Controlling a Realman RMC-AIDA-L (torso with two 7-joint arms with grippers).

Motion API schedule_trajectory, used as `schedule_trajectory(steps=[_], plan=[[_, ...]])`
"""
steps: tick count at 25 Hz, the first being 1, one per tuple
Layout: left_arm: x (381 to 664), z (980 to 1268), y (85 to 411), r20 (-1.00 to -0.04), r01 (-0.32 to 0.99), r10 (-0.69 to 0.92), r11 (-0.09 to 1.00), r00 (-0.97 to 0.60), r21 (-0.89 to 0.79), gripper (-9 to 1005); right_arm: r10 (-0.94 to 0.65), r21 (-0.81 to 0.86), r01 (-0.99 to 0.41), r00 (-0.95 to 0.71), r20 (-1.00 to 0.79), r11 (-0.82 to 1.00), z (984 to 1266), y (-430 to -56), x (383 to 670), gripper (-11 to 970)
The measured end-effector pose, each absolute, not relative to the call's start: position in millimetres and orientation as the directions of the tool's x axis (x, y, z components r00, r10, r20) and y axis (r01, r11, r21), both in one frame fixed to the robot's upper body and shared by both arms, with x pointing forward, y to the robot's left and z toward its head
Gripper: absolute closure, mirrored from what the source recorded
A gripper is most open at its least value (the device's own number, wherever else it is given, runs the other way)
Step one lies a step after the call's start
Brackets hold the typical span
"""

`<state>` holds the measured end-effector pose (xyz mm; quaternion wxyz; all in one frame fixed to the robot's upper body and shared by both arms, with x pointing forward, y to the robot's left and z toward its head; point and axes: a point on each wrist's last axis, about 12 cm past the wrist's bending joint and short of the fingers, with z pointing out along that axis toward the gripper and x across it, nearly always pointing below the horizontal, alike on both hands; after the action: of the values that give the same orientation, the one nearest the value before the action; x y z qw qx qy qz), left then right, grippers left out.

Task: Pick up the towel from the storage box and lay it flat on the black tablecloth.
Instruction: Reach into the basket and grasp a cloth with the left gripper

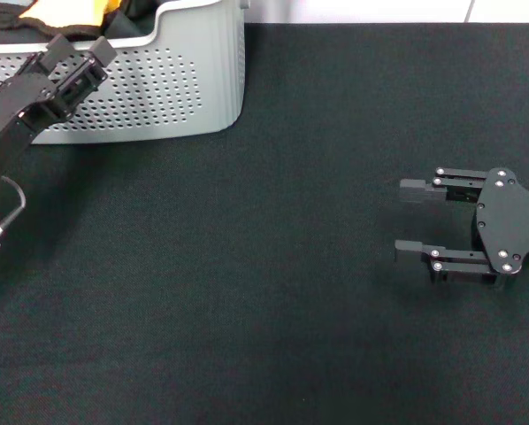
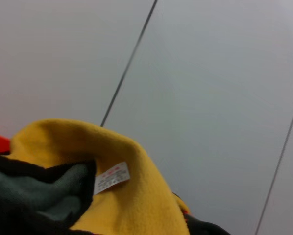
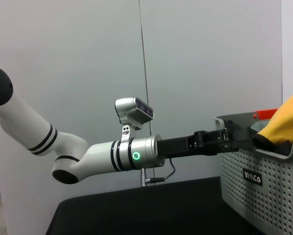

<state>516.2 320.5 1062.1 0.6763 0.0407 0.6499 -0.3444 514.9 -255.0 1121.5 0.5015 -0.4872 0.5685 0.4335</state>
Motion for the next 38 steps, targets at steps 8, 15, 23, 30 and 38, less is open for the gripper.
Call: schedule_trajectory(steps=[8,15,23,30,38], plan=[[520.5,1060.6,318.7,-0.902,0.502,-0.422,0.762,-0.094,-0.409,119,-0.116,0.006,-0.989,-0.024,-0.993,0.15,1121.5,-255.3,514.4,311],[523.0,1062.5,315.4,-0.895,0.516,-0.434,0.746,-0.102,-0.421,119,-0.114,0.009,-0.988,-0.027,-0.993,0.153,1120.8,-256.2,513.3,313],[522.4,1068.6,313.3,-0.877,0.551,-0.47,0.709,-0.098,-0.441,119,-0.114,0.011,-0.988,-0.029,-0.993,0.155,1120.3,-256.7,512.8,314],[525.3,1068.5,310.7,-0.885,0.555,-0.455,0.712,-0.102,-0.43,119,-0.114,0.013,-0.988,-0.031,-0.993,0.155,1120.0,-256.8,512.6,315],[521.4,1069.3,313.3,-0.896,0.56,-0.439,0.727,-0.067,-0.397,120,-0.112,0.019,-0.988,-0.037,-0.993,0.156,1118.7,-257.1,511.8,317]])
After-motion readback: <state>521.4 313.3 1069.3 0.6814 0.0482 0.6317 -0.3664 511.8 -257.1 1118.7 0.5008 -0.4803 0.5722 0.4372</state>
